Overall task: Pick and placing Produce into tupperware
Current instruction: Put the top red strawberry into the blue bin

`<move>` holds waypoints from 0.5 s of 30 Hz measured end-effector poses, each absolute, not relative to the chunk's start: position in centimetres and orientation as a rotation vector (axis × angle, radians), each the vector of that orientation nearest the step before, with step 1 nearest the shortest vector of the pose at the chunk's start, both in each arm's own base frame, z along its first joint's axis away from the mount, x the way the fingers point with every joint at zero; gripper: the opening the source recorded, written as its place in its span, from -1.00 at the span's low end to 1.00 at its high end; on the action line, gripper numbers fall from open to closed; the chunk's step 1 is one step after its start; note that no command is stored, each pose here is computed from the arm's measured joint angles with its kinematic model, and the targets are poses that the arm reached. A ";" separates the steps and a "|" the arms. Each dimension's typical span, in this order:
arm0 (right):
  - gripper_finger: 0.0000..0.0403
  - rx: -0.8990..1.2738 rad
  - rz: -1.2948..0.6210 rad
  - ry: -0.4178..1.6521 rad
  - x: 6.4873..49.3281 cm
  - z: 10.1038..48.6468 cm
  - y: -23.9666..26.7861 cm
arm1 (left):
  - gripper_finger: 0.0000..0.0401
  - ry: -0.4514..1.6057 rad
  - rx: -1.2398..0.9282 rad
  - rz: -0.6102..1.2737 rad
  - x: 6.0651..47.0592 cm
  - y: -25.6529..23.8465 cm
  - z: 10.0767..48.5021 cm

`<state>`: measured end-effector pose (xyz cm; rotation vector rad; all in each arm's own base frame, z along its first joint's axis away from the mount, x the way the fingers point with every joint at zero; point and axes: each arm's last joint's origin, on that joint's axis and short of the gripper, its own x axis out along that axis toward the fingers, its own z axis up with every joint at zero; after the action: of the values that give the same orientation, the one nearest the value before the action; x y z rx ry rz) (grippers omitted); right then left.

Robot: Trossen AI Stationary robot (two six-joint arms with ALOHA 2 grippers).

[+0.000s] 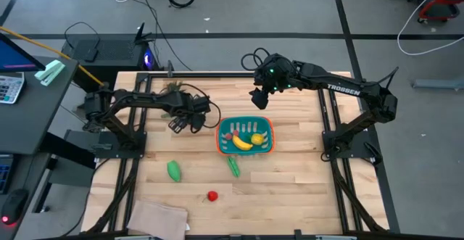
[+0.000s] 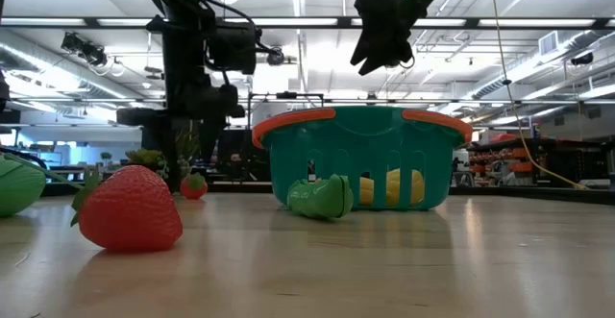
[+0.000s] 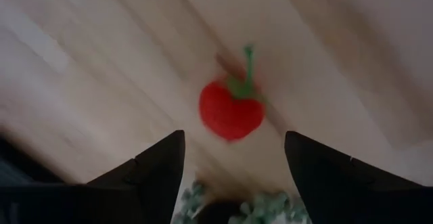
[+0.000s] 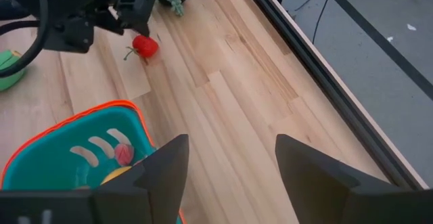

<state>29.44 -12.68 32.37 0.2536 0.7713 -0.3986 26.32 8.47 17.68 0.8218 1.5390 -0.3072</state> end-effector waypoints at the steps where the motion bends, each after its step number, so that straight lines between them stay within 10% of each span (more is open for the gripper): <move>1: 0.14 0.253 -0.399 0.771 29.4 32.4 -12.7 | 0.30 1.529 0.810 -0.313 26.4 8.4 17.6; 15: 0.11 0.247 -0.398 0.764 29.5 32.4 -12.7 | 0.29 1.579 0.777 -0.358 27.2 8.7 15.1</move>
<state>29.48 -12.72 32.43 0.2467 0.7641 -0.3976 27.18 8.65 15.14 0.7768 1.5791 -0.3582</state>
